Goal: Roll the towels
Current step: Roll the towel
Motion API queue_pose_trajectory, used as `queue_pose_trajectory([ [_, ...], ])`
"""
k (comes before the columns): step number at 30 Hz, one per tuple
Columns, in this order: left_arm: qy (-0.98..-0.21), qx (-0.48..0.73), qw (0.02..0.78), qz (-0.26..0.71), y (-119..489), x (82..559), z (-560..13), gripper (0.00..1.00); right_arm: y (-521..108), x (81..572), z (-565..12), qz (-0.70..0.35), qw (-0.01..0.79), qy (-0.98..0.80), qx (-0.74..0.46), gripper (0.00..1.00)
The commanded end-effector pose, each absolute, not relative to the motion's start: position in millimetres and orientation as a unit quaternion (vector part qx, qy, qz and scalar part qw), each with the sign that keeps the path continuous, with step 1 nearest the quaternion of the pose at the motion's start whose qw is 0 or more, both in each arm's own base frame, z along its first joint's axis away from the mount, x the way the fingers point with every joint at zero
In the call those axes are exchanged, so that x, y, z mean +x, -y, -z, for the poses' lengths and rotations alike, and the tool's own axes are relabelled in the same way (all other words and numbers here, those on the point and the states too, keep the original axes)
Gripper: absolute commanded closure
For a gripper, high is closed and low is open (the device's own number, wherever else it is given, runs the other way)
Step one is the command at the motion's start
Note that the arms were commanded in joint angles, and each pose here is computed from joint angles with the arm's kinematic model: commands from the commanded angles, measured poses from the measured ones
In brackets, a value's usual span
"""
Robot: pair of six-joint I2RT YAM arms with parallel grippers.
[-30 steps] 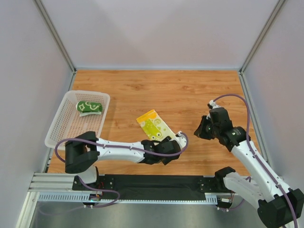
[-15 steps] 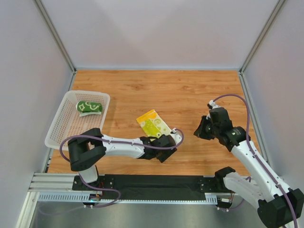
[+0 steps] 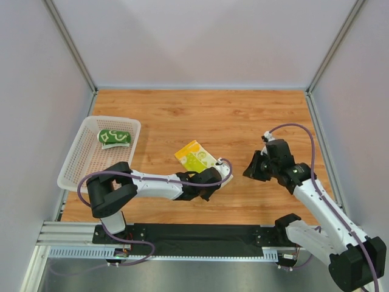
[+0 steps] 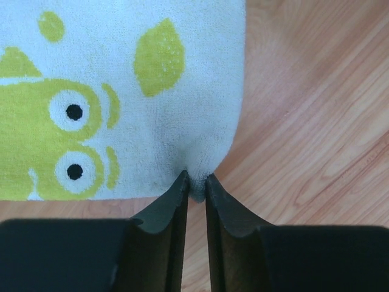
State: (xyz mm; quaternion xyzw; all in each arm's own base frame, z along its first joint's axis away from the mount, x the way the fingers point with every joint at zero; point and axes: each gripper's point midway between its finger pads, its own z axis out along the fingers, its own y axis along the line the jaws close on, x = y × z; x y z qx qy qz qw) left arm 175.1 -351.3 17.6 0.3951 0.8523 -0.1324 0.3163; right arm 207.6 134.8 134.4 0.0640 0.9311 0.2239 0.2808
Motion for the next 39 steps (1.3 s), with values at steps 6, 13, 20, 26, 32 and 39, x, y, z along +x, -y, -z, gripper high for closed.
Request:
queue_pose_trajectory([
  [6,-0.873,0.385,0.261,0.144,331,154,3,0.92,-180,209,-99,-0.335,0.211,-0.915,0.079,0.65],
  [13,-0.872,0.375,0.27,0.164,334,155,-14,0.92,-194,216,-77,-0.354,0.172,-0.914,0.097,0.63],
  [20,-0.871,0.368,0.28,0.169,333,158,-28,0.92,-190,218,-52,-0.329,0.151,-0.926,0.107,0.49],
  [26,-0.869,0.363,0.284,0.177,332,158,-34,0.92,-189,216,-41,-0.322,0.14,-0.93,0.113,0.44],
  [32,-0.868,0.358,0.287,0.188,332,159,-39,0.92,-193,214,-31,-0.332,0.123,-0.928,0.118,0.44],
  [39,-0.867,0.357,0.287,0.194,334,159,-41,0.92,-200,212,-26,-0.35,0.112,-0.922,0.118,0.45],
])
